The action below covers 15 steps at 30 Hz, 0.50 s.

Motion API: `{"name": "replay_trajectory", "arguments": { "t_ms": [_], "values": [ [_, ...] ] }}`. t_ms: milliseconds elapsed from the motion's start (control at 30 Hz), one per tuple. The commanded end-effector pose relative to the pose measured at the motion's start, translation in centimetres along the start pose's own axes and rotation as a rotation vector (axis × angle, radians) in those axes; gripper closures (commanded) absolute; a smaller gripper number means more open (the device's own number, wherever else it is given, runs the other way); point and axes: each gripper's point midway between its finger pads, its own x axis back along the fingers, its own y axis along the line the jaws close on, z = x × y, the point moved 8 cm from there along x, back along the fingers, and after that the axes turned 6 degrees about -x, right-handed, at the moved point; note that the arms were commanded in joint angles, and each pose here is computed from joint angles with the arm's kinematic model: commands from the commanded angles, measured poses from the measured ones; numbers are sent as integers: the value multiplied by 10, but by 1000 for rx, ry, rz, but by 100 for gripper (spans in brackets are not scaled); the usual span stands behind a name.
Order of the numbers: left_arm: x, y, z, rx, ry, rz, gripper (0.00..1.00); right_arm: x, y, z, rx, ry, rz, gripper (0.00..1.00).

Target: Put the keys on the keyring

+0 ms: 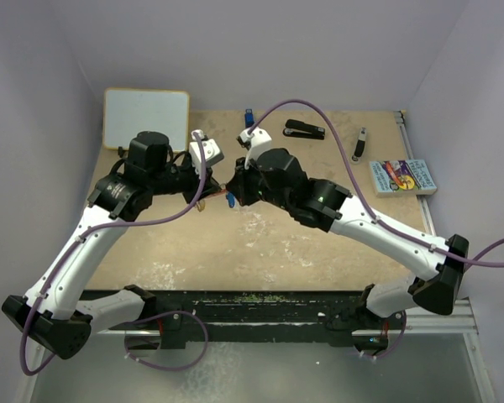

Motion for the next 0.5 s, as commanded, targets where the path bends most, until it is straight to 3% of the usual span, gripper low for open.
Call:
{"name": "replay_trajectory", "arguments": {
  "t_ms": [0,467],
  "values": [
    [16,-1,-29,-66,-109,-25,96,14,-3,-5,-51,-43,10,100],
    [14,3,-31,-51,-118,-55,96,18,-3,10,-120,-7,-30,100]
  ]
}}
